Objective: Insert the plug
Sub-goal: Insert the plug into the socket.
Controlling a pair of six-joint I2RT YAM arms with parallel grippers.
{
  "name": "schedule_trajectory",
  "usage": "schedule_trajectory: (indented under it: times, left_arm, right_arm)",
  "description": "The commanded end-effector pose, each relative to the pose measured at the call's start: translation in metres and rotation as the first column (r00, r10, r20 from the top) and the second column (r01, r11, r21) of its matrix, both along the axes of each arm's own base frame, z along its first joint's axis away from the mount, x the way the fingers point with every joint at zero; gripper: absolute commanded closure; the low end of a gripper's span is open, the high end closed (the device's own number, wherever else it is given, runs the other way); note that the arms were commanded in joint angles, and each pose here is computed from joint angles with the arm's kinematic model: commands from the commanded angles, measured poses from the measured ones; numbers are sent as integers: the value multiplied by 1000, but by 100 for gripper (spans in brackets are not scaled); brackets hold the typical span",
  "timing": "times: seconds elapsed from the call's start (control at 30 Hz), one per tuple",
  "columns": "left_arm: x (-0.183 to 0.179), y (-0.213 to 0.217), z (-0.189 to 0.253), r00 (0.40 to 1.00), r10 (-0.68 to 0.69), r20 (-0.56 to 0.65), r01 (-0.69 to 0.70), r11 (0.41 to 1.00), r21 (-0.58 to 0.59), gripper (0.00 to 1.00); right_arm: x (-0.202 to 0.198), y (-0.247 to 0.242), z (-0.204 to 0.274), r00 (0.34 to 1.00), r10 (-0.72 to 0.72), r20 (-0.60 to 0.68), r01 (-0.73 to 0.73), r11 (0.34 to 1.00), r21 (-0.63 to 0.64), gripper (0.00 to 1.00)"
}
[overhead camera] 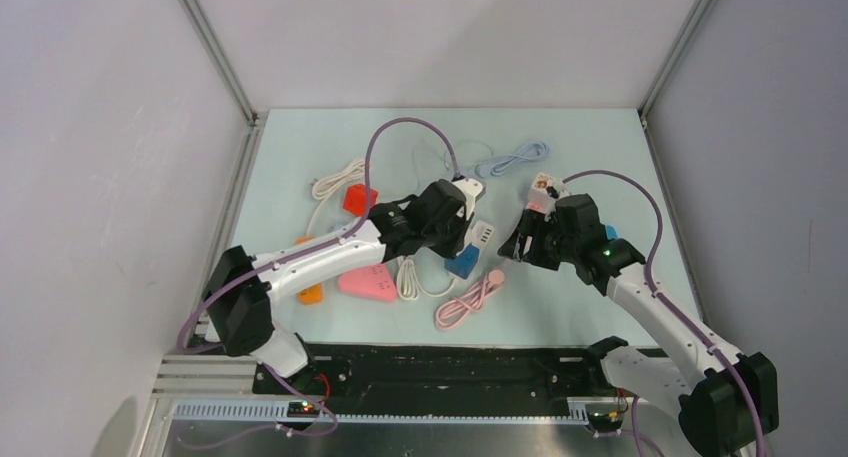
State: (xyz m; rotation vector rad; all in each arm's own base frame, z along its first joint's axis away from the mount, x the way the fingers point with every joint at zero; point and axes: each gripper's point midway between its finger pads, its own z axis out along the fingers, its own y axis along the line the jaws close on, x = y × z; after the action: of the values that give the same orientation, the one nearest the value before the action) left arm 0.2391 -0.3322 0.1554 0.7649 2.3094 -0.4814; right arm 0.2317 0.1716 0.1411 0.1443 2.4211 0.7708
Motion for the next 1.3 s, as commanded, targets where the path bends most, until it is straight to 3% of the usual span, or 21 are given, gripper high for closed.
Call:
schedule_trajectory:
  times: [0.0,0.47,1.27]
  left_arm:
    - [14,-18,24,997,31,65,-25,996,-83,100]
    - [12,-15,3,999,27,46,-25,999,-41,100]
    - [7,-3,10,998,52,41,-51,998,-26,100]
  right_arm:
    - [4,1,1,1000,-10,3,10,1000,17,31]
    - [3,-1,-7,999,-19,-33,20,1000,24,32]
    - [5,2,-17,996,-22,-85,25,999,32,37]
